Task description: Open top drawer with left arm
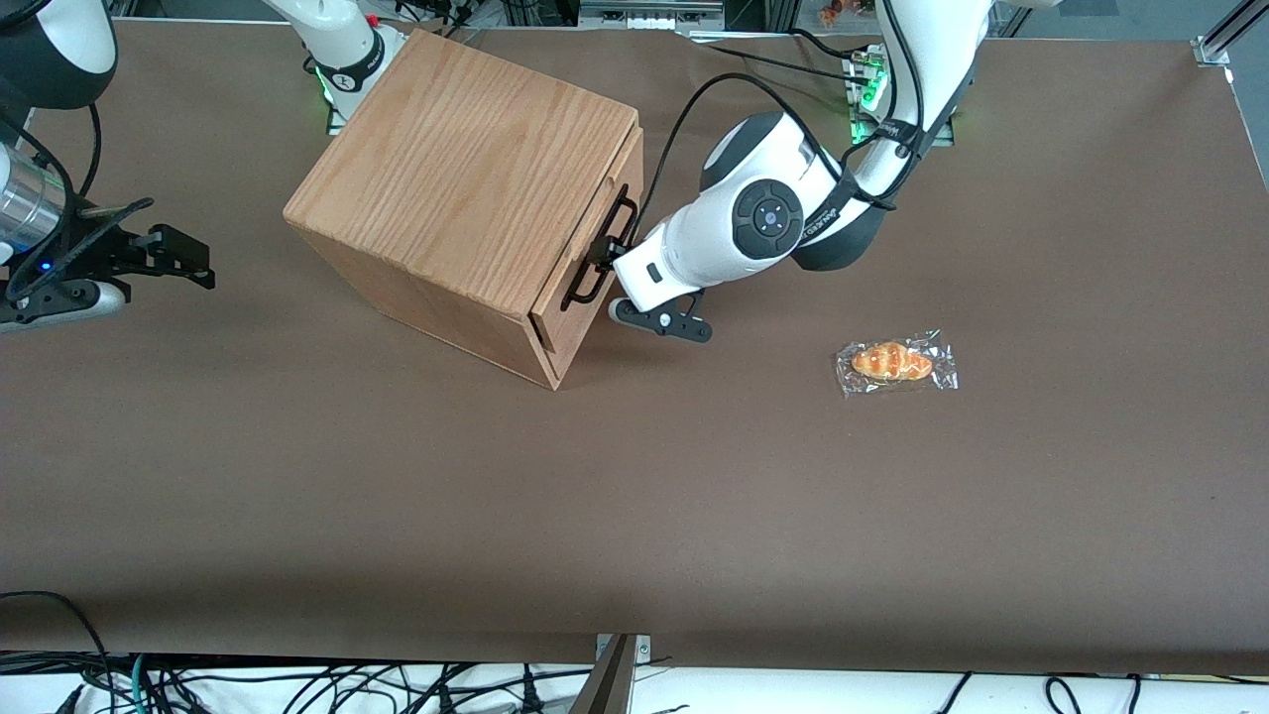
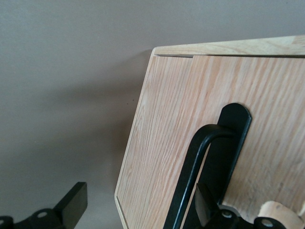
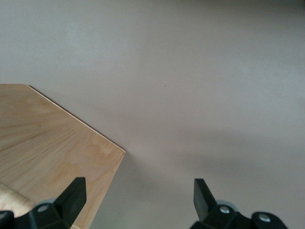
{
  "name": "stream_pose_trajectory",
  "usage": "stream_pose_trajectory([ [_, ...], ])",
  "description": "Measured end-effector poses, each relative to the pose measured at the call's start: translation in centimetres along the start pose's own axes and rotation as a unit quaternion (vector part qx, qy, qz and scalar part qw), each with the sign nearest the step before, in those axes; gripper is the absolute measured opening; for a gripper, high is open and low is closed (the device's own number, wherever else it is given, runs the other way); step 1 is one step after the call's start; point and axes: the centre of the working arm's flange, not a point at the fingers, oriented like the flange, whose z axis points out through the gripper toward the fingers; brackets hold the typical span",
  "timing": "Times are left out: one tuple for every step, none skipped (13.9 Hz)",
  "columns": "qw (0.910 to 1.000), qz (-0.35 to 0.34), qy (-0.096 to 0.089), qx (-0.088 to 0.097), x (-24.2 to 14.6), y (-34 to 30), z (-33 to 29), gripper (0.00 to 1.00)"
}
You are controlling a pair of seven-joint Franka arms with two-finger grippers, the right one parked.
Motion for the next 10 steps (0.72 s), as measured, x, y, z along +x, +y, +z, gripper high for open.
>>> stream_pose_trajectory([
  [1.0,0.0,-0.001,0.0,0.1,0.0,0.4,1.0],
  [1.0,-0.001,-0.003,0.0,0.2,-0.1,0.7,1.0],
  [1.0,-0.003,-0.003,0.001,0.3,-0.3,1.0,1.0],
  [1.0,-0.003,-0.003,0.0,0.4,-0.3,1.0,1.0],
  [1.0,-0.004,-0.002,0.0,0.5,-0.4,1.0,1.0],
  [1.0,-0.005,-0.001,0.001,0.6,-0.5,0.9,1.0],
  [1.0,-0.007,0.001,0.001,0.7,-0.8,0.7,1.0],
  [0.9999,-0.01,0.003,0.003,1.0,-1.2,0.5,1.0],
  [0.9999,-0.014,0.007,0.004,1.4,-1.7,0.2,1.0],
  [0.9998,-0.018,0.01,0.007,1.7,-2.3,0.0,1.0],
])
